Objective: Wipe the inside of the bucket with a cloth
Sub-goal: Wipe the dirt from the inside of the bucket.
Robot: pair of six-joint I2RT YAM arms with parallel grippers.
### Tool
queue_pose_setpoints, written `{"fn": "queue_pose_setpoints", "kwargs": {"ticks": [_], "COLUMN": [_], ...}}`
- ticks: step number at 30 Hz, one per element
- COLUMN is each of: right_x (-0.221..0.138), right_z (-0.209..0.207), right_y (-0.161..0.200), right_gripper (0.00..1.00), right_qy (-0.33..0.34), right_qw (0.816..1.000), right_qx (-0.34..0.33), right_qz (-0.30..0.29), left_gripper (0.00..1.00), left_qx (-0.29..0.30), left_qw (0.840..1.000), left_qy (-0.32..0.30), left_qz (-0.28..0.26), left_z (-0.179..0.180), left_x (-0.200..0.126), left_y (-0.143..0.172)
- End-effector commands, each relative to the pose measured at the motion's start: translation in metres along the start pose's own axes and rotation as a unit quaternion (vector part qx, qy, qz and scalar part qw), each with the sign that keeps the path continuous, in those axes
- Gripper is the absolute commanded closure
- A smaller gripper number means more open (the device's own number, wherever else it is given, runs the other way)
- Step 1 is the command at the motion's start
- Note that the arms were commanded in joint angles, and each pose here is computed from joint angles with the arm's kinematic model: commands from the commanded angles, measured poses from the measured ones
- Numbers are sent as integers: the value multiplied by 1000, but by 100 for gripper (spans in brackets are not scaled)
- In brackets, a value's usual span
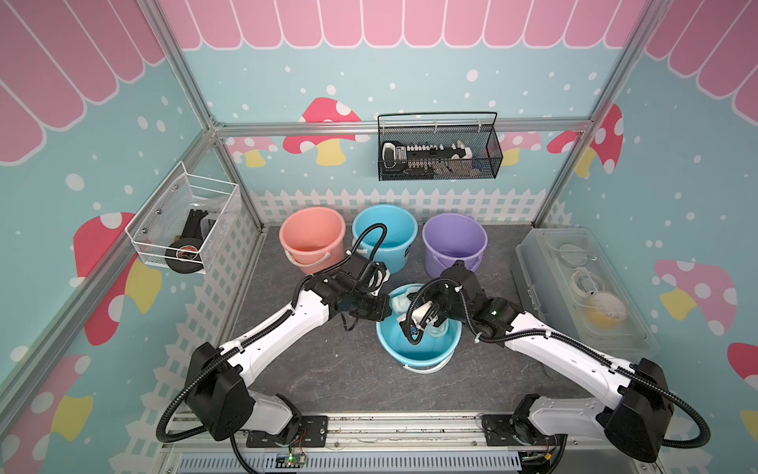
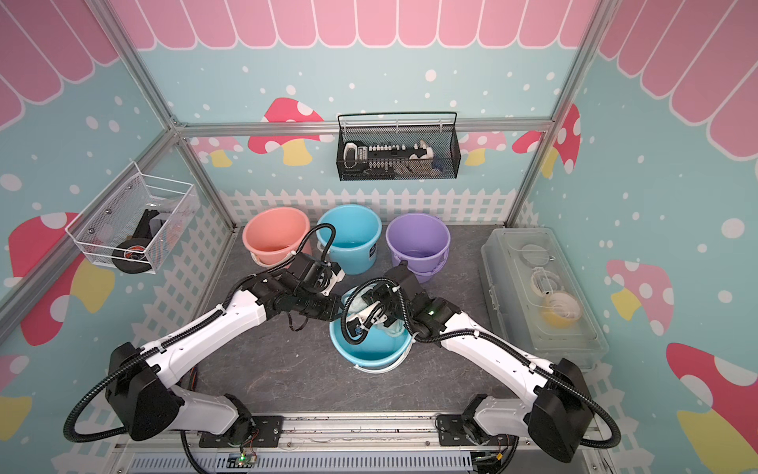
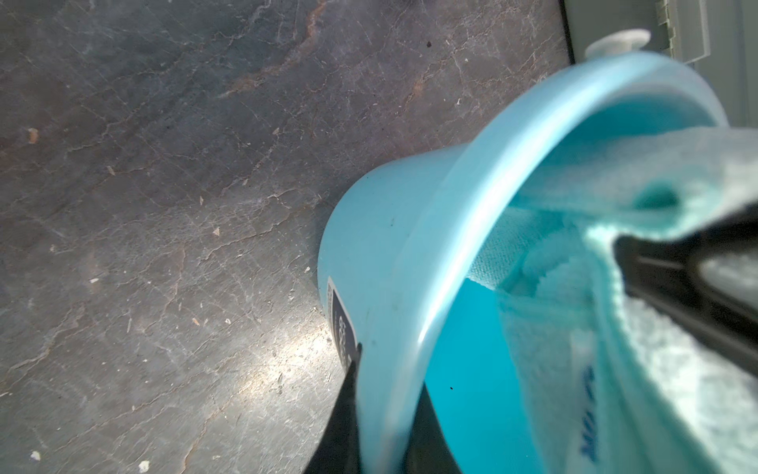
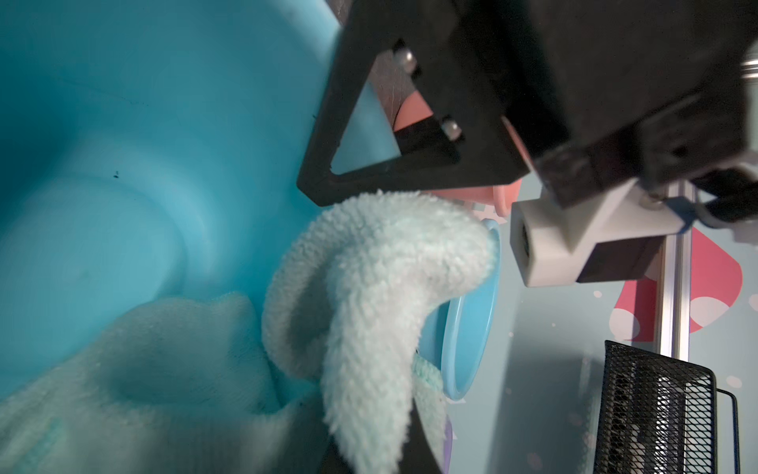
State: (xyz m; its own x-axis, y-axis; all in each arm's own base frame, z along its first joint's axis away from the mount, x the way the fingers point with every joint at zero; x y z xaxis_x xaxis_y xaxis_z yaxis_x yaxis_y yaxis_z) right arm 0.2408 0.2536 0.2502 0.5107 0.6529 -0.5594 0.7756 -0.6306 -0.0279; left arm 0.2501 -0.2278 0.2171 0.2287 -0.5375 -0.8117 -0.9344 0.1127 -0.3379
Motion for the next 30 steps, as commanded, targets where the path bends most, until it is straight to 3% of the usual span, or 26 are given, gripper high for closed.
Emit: {"fn": "queue_pose_setpoints", "kwargs": {"ticks": [1, 9, 12, 19, 30], "right_x": [-12, -19, -21, 12, 70], "right_z": [-5, -53, -59, -22, 24], "right_y": [-15, -30, -27, 3, 13], "right_gripper": [100, 100, 100, 100, 100], "right_qy": [-10, 60, 83, 37, -26], "right_qw": [999, 992, 992, 997, 996], "right_qx": [23, 40, 19, -61, -67], "right_qz": [-48, -105, -89, 25, 46], "left_gripper": [100, 100, 100, 100, 100], "left_qx": [20, 23, 24, 37, 61], "left_qw": [1000, 999, 999, 999, 996], "left_qy": [15, 16, 20, 34, 57], "left_qz": [-17, -18, -18, -19, -30], "left_z": [-11, -11, -12, -16, -27], "left_x": [-7, -9, -11, -16, -29], "left_y": [-11, -10, -9, -7, -5]}}
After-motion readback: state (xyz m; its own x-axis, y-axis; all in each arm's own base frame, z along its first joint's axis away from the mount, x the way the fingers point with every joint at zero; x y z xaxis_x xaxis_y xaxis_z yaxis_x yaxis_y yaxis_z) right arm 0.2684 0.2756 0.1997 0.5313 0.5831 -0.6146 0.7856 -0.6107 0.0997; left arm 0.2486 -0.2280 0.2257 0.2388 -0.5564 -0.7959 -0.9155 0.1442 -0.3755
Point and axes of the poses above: each gripper's point midway between its finger pads, its own x axis out along the fingers, its own z axis along the line the jaws close on, y = z × x, the point moved 5 cm from there along -x, back along the fingers, and after that the axes turned 7 degrees about -x, right-handed, at the moved point
